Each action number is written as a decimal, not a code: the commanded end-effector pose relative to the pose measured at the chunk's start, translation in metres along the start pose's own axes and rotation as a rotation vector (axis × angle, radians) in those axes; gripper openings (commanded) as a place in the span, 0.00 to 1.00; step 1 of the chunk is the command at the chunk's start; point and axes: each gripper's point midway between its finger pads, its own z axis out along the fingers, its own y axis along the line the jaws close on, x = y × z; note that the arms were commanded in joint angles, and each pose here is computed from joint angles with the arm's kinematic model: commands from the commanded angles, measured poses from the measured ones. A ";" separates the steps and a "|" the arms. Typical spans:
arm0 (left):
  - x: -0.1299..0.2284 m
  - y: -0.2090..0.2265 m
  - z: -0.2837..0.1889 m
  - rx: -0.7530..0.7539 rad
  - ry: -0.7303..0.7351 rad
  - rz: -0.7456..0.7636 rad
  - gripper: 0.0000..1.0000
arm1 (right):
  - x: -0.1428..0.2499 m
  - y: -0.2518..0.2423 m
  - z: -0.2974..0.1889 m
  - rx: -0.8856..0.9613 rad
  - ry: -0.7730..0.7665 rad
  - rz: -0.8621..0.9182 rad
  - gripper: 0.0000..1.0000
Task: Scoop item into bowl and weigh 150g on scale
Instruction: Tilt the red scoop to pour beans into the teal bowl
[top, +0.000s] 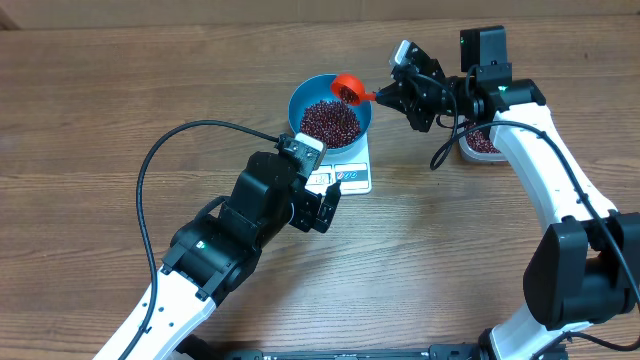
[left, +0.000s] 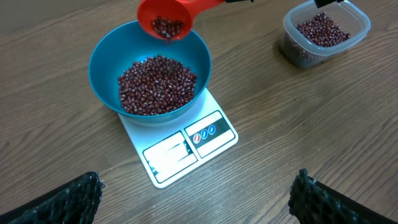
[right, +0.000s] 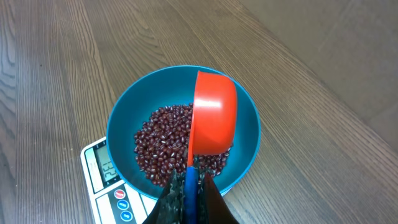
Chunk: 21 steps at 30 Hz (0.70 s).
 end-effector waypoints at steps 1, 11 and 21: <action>0.001 0.002 0.000 -0.006 -0.001 0.012 0.99 | -0.004 -0.004 0.000 0.006 -0.009 -0.023 0.04; 0.001 0.002 0.000 -0.006 0.000 0.012 1.00 | -0.004 -0.003 0.000 0.003 -0.007 -0.028 0.04; 0.001 0.002 0.000 -0.006 0.000 0.012 0.99 | -0.004 -0.003 0.000 0.003 -0.006 -0.027 0.04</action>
